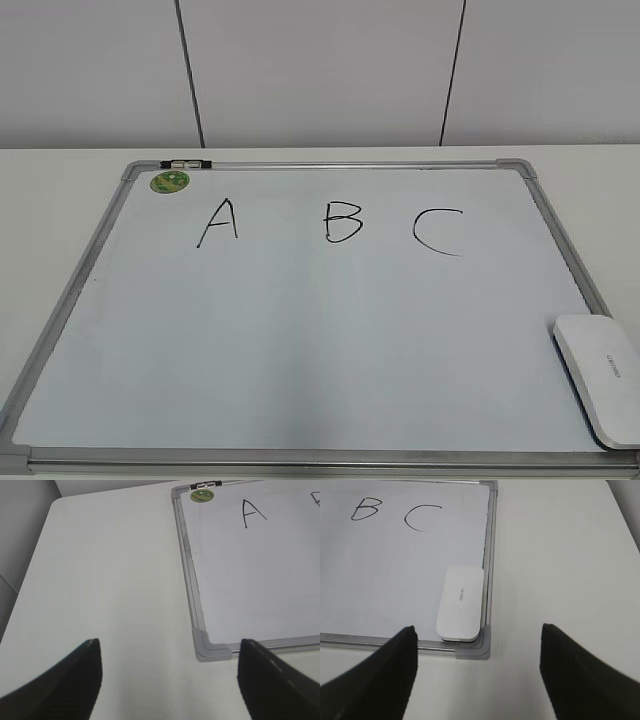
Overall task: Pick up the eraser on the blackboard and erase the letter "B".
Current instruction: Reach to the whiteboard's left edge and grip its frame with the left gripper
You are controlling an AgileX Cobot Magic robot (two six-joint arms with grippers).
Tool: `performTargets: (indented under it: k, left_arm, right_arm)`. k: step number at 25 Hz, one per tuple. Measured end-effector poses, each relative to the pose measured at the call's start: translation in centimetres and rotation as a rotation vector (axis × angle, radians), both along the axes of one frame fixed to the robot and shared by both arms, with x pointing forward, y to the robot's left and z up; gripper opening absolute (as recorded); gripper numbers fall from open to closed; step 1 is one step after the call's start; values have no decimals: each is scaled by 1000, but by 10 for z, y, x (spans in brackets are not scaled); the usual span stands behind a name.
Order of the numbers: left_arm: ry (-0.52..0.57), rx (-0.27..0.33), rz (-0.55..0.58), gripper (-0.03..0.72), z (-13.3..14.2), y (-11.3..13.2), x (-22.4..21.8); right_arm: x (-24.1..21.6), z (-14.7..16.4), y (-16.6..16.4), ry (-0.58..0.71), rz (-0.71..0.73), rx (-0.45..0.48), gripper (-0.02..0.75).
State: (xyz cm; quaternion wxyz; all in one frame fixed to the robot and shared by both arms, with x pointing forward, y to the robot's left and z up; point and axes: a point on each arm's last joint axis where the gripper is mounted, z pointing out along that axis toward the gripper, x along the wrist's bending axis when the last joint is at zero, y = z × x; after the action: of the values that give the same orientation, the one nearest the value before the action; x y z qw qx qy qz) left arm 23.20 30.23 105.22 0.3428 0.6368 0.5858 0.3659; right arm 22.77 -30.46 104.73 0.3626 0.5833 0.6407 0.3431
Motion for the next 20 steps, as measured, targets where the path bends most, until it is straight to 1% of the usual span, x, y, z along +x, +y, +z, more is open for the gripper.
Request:
performTargets:
  k: [13,20]
  left_arm:
    - [0,0,0,615,0,0,0]
    - [0,0,0,591,0,0,0]
  right_arm:
    - [0,0,0,0,0,0,586]
    - [0,0,0,0,0,0,586]
